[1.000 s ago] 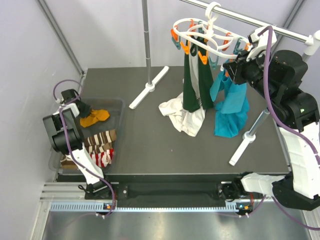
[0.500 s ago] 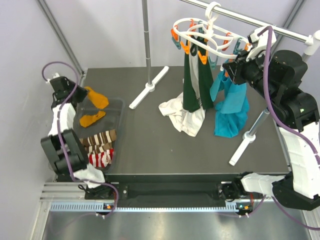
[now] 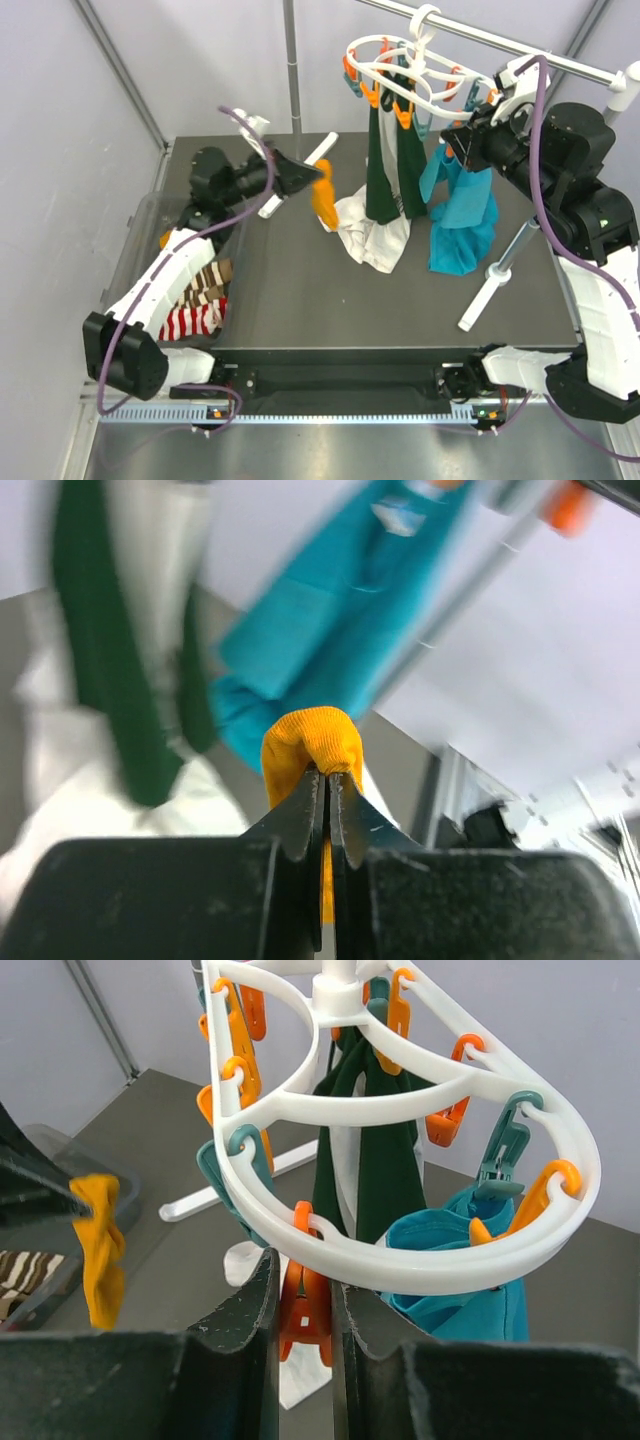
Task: Clip the socks to the hanger
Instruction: Clamp the sock onto the hanger.
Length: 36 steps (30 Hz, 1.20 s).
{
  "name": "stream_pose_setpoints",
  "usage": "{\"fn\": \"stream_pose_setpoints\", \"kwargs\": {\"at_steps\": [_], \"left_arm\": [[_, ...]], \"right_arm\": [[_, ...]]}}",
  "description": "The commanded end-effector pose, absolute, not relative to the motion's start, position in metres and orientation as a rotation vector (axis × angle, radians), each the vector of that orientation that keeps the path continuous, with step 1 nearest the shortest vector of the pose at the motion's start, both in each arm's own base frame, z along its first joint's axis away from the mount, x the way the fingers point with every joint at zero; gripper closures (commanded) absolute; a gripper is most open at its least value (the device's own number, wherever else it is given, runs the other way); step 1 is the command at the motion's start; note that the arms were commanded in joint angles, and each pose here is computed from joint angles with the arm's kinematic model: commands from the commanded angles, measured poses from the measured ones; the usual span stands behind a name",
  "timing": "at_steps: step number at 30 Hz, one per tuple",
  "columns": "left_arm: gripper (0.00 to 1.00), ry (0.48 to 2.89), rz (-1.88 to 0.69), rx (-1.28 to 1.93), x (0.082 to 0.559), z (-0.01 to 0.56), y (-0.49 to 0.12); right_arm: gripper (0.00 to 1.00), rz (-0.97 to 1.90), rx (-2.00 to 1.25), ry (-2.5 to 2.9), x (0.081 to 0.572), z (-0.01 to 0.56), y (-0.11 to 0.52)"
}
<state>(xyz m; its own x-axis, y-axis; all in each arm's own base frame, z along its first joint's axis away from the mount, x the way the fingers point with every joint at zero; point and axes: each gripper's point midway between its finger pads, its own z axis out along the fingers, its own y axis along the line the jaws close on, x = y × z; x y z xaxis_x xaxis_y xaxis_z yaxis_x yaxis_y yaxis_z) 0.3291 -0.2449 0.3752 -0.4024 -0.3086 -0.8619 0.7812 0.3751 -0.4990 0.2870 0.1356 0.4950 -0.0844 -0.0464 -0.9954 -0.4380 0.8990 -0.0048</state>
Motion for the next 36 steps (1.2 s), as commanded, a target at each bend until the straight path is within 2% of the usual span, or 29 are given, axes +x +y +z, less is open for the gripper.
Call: {"fn": "stream_pose_setpoints", "kwargs": {"at_steps": [1,7,15,25,36], "left_arm": [[1.0,1.295,-1.244,0.699,0.284,0.427,-0.286],[1.0,1.212,-1.298,0.831,0.259,0.435,-0.352],[1.0,1.148,-1.274,0.82,0.272,0.446,-0.414],[1.0,1.085,-1.32,0.798,0.272,0.46,-0.438],[1.0,1.011,-1.384,0.811,0.252,0.48,-0.434]], "right_arm": [[1.0,0.415,-0.401,1.6,0.275,0.504,0.145],[1.0,0.463,-0.413,1.598,0.27,0.506,0.152],[1.0,0.539,-0.422,1.586,0.262,0.512,0.16],[1.0,0.551,-0.435,1.589,0.26,0.513,0.162],[1.0,0.558,-0.435,1.577,0.258,0.515,0.163]]}}
